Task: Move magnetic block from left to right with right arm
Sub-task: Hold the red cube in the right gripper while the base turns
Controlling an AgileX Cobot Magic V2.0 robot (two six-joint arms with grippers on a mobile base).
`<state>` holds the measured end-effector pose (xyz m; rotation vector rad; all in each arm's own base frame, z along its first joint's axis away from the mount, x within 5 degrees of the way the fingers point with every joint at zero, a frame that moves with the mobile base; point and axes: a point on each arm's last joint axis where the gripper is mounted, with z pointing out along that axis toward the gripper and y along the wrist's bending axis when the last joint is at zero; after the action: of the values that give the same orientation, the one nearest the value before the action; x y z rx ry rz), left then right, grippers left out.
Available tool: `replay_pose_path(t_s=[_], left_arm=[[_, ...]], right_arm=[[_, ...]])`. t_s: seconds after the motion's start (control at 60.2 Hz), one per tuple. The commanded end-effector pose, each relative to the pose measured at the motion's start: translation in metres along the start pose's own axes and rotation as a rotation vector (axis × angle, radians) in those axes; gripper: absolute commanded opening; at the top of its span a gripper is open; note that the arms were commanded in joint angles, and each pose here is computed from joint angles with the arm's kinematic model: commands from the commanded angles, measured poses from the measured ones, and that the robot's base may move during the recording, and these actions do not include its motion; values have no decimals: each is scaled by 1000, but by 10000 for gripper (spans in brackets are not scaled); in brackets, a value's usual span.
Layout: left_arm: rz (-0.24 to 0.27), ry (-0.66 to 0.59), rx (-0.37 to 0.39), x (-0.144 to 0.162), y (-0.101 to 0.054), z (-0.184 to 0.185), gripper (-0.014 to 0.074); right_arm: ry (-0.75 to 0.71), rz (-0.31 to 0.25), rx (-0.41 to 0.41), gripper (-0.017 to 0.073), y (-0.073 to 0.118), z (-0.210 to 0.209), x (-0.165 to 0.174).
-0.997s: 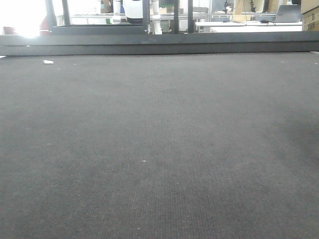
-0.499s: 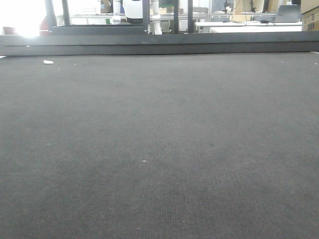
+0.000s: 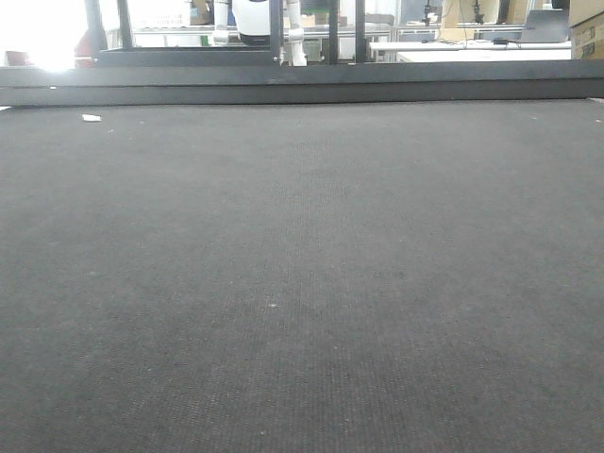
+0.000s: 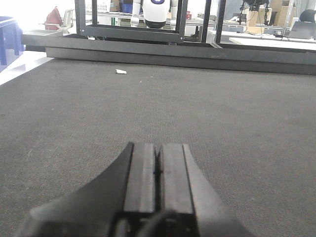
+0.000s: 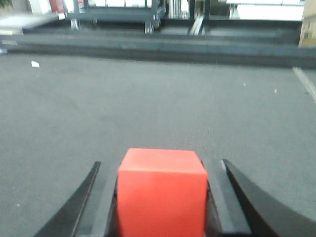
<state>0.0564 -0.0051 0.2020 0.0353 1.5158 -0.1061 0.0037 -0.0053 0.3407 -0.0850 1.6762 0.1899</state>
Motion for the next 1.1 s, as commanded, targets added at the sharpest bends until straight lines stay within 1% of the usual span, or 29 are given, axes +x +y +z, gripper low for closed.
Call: replay_pose_path(t_s=[0.0, 1.08], left_arm=[[-4, -94, 3, -6, 0, -1, -116], [-4, -94, 1, -6, 0, -1, -116]], right_arm=[[-108, -16, -4, 130, 1, -2, -15], [-108, -16, -4, 130, 1, -2, -15]])
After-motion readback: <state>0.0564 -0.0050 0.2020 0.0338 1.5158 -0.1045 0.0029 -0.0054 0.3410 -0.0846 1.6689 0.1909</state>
